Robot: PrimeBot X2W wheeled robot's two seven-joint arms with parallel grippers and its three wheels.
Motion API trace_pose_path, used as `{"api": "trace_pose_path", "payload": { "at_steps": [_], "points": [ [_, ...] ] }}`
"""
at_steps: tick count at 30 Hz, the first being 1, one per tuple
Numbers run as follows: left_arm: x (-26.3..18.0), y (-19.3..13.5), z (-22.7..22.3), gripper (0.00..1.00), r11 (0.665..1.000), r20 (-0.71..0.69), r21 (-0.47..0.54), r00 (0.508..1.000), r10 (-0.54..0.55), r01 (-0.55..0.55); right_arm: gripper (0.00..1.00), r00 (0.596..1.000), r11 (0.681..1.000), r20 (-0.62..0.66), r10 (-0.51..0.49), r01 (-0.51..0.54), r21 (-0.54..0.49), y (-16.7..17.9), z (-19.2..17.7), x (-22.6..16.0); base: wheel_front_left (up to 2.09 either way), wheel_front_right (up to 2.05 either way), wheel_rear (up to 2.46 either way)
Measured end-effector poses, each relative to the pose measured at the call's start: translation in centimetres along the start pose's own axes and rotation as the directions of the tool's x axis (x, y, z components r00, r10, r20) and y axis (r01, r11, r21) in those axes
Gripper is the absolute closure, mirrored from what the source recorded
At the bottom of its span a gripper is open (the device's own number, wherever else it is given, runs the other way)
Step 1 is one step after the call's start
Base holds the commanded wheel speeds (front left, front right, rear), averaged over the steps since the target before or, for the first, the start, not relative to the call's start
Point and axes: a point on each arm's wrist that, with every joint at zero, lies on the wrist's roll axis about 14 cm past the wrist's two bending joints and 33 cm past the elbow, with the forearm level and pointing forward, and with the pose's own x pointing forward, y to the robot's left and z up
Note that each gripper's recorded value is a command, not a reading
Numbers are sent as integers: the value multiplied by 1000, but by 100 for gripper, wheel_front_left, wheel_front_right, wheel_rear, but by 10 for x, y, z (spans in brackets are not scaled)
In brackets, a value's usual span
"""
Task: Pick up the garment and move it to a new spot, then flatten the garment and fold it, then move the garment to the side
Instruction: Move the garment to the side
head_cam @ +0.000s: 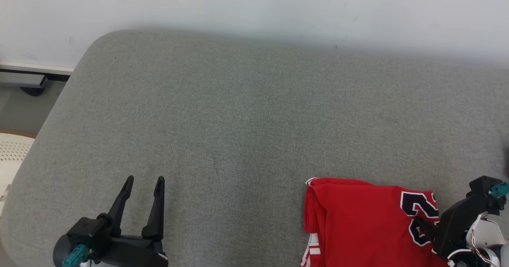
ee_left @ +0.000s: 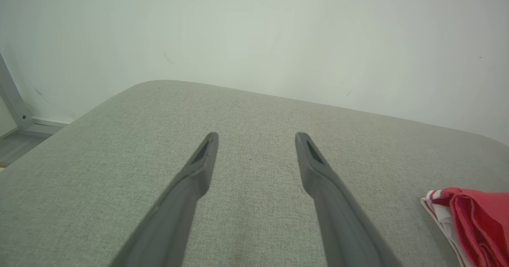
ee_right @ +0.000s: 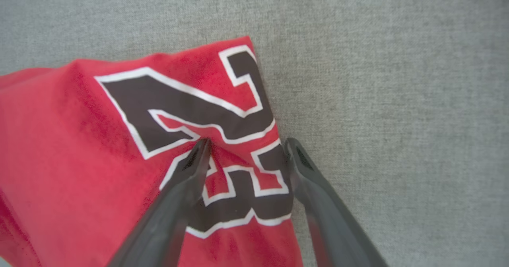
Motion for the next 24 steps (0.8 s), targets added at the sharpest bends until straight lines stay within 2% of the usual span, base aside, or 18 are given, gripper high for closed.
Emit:
{"api": "trace_pose_path", "payload": {
  "at_steps": [1, 2, 3, 10, 17, 24],
  "points": [
    [1, 0, 0, 0, 1000, -1, 0, 1000, 0, 0, 45, 1000, 1000, -6, 1, -1, 1, 1, 0, 2, 0, 0, 0],
    [1, 1, -1, 0, 1000, -2, 1, 1000, 1, -1, 85, 1000, 1000, -11, -2, 2, -2, 1, 0, 3, 0, 0, 0],
    [1, 1, -1, 0, 1000, -3, 1, 1000, 2, -2, 100, 1000, 1000, -22, -4, 4, -6, 1, 0, 4, 0, 0, 0],
    [1, 4, -2, 0, 1000, -6, 1, 1000, 10, -10, 100, 1000, 999, -5, -12, 12, -31, 5, 10, 9, 0, 0, 0],
    [4, 1, 0, 0, 1000, 0, -3, 1000, 2, -2, 100, 994, 998, 105, 19, -12, -68, 23, 47, 4, 0, 0, 0],
    [15, -19, -1, 0, 998, 3, -10, 998, -59, 59, 100, 974, 996, 226, 24, -4, -88, 30, 87, -8, 0, 0, 0]
  ]
}}
